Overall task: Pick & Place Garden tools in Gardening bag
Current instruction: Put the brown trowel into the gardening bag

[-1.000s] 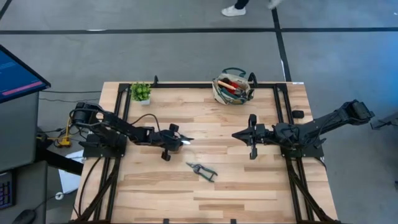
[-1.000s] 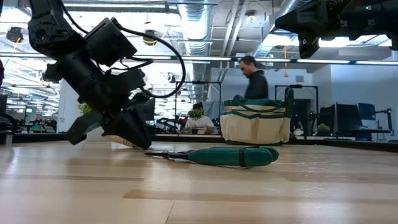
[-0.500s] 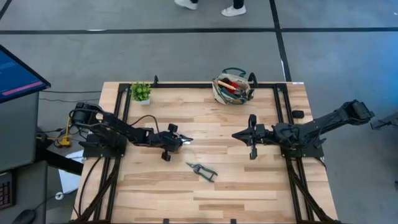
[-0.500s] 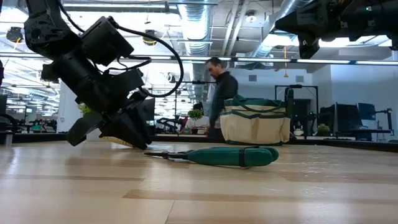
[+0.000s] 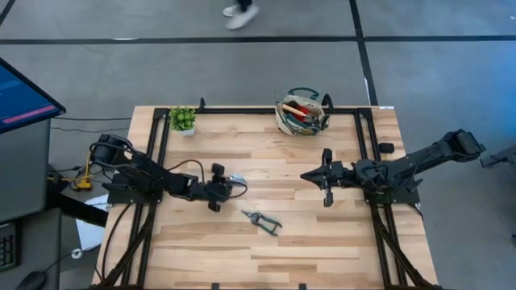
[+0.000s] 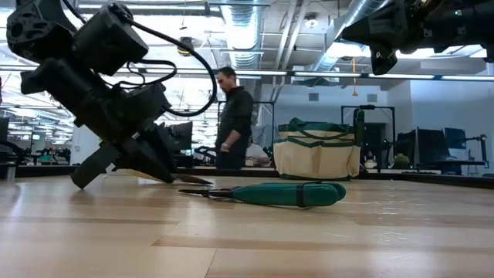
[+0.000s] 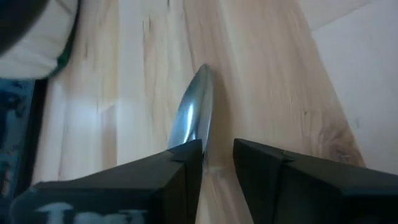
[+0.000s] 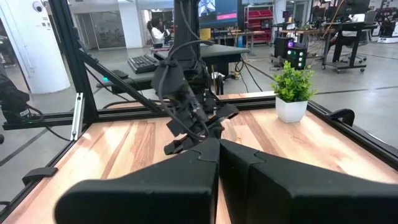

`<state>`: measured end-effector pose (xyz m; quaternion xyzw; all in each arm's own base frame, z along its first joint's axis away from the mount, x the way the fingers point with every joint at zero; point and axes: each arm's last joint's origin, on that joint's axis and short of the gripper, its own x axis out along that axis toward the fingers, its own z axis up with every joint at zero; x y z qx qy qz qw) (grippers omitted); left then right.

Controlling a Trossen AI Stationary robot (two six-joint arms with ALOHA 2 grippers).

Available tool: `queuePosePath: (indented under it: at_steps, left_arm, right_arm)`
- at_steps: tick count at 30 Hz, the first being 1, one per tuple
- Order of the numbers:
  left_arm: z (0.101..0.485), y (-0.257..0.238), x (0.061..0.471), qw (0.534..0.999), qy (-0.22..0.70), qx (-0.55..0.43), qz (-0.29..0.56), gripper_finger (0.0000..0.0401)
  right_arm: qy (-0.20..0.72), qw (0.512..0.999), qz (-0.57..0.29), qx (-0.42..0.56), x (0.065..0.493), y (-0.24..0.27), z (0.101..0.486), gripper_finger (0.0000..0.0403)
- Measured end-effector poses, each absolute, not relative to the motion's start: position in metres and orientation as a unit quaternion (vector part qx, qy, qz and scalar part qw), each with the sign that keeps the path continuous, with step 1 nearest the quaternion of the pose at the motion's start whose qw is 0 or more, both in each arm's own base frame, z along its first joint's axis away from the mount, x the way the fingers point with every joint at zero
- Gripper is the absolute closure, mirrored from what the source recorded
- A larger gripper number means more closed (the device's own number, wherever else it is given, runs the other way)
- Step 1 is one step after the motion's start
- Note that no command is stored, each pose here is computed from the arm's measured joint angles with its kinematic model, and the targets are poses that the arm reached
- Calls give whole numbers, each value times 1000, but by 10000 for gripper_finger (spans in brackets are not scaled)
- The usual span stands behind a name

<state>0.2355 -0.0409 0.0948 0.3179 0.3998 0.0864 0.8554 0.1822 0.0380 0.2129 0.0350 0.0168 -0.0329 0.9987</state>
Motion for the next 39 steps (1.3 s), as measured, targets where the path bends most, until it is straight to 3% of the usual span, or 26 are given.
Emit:
queuePosePath:
  at_steps: [6,20,32,39]
  left_arm:
    - [93,-42,234,864,404,282,103,317]
    - [95,-40,234,852,402,312,120,315]
    - [94,-26,237,857,410,288,116,235]
    - [94,-23,238,857,411,285,122,247]
  right_arm:
    - [17,999,-33,35,182,38,213,403]
    - [18,999,-33,35,182,38,213,403]
    - [18,999,-33,35,182,38,213,403]
    - [18,999,-33,35,182,38,213,403]
